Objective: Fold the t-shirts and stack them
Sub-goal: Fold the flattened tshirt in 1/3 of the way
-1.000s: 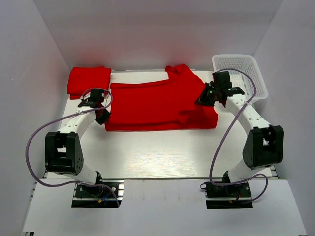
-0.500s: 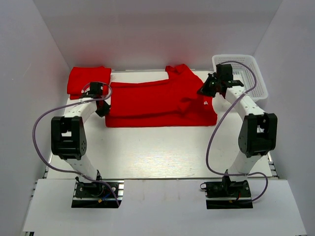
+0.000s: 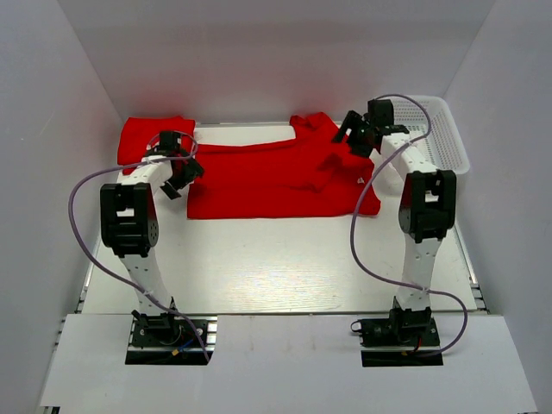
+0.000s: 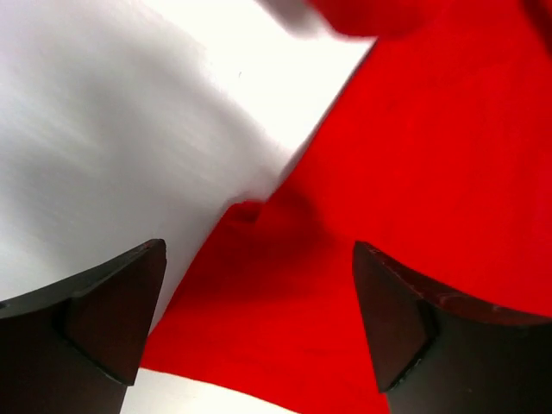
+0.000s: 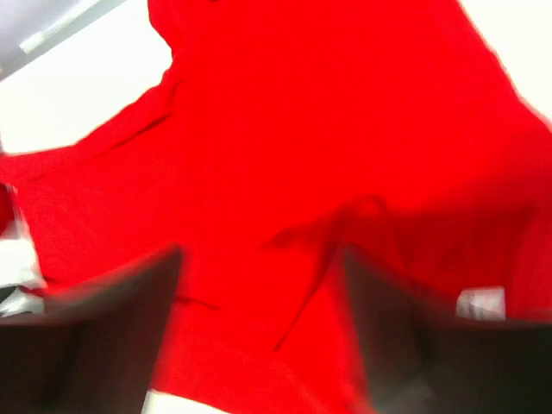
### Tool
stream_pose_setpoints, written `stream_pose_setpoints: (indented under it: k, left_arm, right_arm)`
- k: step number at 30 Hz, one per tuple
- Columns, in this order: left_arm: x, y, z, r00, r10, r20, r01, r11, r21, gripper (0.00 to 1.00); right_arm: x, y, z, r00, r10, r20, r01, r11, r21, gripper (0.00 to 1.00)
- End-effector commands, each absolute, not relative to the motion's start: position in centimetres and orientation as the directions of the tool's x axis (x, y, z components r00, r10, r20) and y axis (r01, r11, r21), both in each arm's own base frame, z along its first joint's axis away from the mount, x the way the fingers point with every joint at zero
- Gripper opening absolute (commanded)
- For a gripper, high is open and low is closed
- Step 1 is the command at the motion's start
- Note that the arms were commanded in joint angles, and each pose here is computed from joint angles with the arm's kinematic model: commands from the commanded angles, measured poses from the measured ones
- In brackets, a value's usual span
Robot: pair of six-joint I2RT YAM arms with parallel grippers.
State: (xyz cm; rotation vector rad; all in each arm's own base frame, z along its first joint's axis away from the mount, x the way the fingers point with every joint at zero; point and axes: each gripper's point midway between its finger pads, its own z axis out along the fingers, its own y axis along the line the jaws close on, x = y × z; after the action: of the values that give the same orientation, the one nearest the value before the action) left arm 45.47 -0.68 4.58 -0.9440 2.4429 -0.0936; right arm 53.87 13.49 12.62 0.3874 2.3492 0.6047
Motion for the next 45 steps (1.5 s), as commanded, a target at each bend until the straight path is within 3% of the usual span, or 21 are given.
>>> stream_pose_setpoints:
  k: [1,3,10,17,27,32,34,35,38,42,45]
  left_arm:
    - [47.0,0.4,8.1,-0.582,-0.649,-0.490,-0.610,0.747,-0.265,1.00]
    - [47.4,0.4,9.6,-0.564,-0.649,-0.511,-0.600,0.747,-0.286,1.00]
    - [46.8,-1.9,13.2,-0.613,-0.558,-0.560,-0.443,0.829,-0.341,1.00]
    - [44.8,-7.3,9.0,-0.737,-0.530,-0.419,-0.306,0.815,-0.493,1.00]
    - [39.5,-8.2,2.7,-0.812,-0.519,-0.266,-0.377,0.815,-0.440,1.00]
    - [34.8,-8.0,0.9,-0.831,-0.518,-0.204,-0.410,0.817,-0.406,1.00]
    - [33.0,-8.0,0.6,-0.836,-0.525,-0.159,-0.438,0.813,-0.385,1.00]
    - [31.9,-7.9,0.8,-0.838,-0.525,-0.149,-0.442,0.813,-0.379,1.00]
    - [28.7,-8.0,1.4,-0.846,-0.523,-0.103,-0.458,0.812,-0.363,1.00]
    - [28.9,-6.7,5.4,-0.823,-0.525,-0.218,-0.437,0.830,-0.348,1.00]
    - [32.1,-6.5,10.3,-0.792,-0.500,-0.349,-0.369,0.849,-0.379,1.00]
  right_arm:
    - [56.0,13.9,14.8,-0.717,0.356,-0.599,0.010,0.864,0.503,0.90]
    - [56.3,14.6,17.4,-0.700,0.299,-0.649,-0.085,0.867,0.491,0.90]
    - [49.5,15.1,16.6,-0.765,0.217,-0.606,-0.147,0.858,0.492,0.90]
    - [43.4,15.2,10.9,-0.849,0.232,-0.474,-0.086,0.826,0.558,0.90]
    - [41.2,12.9,4.4,-0.870,0.292,-0.398,0.067,0.868,0.492,0.90]
    - [33.1,11.3,-0.3,-0.910,0.332,-0.247,0.206,0.881,0.425,0.90]
    - [31.8,11.0,1.0,-0.896,0.351,-0.272,0.214,0.879,0.427,0.90]
    - [28.3,10.6,-0.8,-0.913,0.352,-0.205,0.252,0.884,0.394,0.90]
    - [25.4,9.9,0.8,-0.909,0.355,-0.217,0.257,0.889,0.379,0.90]
    - [26.0,9.7,5.1,-0.911,0.172,-0.375,0.032,0.935,0.352,0.90]
    - [30.3,10.2,10.6,-0.847,0.002,-0.532,-0.161,0.952,0.259,0.90]
